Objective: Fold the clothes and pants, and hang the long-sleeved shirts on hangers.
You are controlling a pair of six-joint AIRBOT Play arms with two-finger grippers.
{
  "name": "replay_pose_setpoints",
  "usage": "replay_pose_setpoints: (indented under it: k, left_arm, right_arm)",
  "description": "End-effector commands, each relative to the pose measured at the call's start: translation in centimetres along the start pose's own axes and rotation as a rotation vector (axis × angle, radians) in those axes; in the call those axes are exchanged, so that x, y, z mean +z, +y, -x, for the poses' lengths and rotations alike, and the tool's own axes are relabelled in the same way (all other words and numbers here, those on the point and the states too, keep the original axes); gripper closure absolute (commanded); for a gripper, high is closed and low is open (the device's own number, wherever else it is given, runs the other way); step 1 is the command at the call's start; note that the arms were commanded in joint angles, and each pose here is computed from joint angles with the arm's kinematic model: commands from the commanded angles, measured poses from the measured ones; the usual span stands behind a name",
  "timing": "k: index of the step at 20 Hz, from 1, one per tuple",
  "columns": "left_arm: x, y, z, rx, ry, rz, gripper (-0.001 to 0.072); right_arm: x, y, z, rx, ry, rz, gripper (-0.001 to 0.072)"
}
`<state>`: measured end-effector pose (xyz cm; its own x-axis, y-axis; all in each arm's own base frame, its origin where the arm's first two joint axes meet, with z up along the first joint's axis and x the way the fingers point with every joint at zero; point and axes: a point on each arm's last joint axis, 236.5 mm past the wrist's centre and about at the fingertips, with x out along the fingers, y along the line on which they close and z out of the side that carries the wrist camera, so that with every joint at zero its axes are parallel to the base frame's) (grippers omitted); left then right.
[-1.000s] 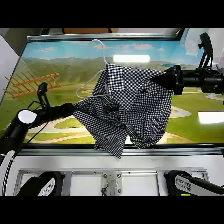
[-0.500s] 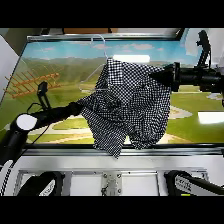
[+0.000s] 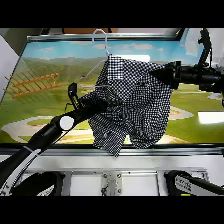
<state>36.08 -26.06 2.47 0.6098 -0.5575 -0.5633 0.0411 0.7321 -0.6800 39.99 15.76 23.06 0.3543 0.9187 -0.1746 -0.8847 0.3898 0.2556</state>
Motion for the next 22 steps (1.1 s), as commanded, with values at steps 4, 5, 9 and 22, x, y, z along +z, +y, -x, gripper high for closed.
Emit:
replay_pose_setpoints:
  k: [4,5,9,22]
  left_arm:
    - [-0.2,2.0,-2.6,0.064,0.069,0.045,0.0691]
    - [0.5,2.4,-2.1,0.069,0.067,0.042,0.0691]
    - [3.2,4.1,1.1,0.088,0.065,0.032,0.0692]
    - [5.4,8.4,3.8,0.152,0.083,0.063,0.0691]
  right_arm:
    - [0.3,0.3,0.1,0.001,-0.003,-0.023,0.0697]
    - [0.4,0.5,0.1,0.000,-0.004,-0.025,0.0697]
    - [0.9,1.8,0.3,0.042,-0.011,-0.065,0.0697]
    - [2.5,4.0,0.4,0.109,-0.057,-0.091,0.0697]
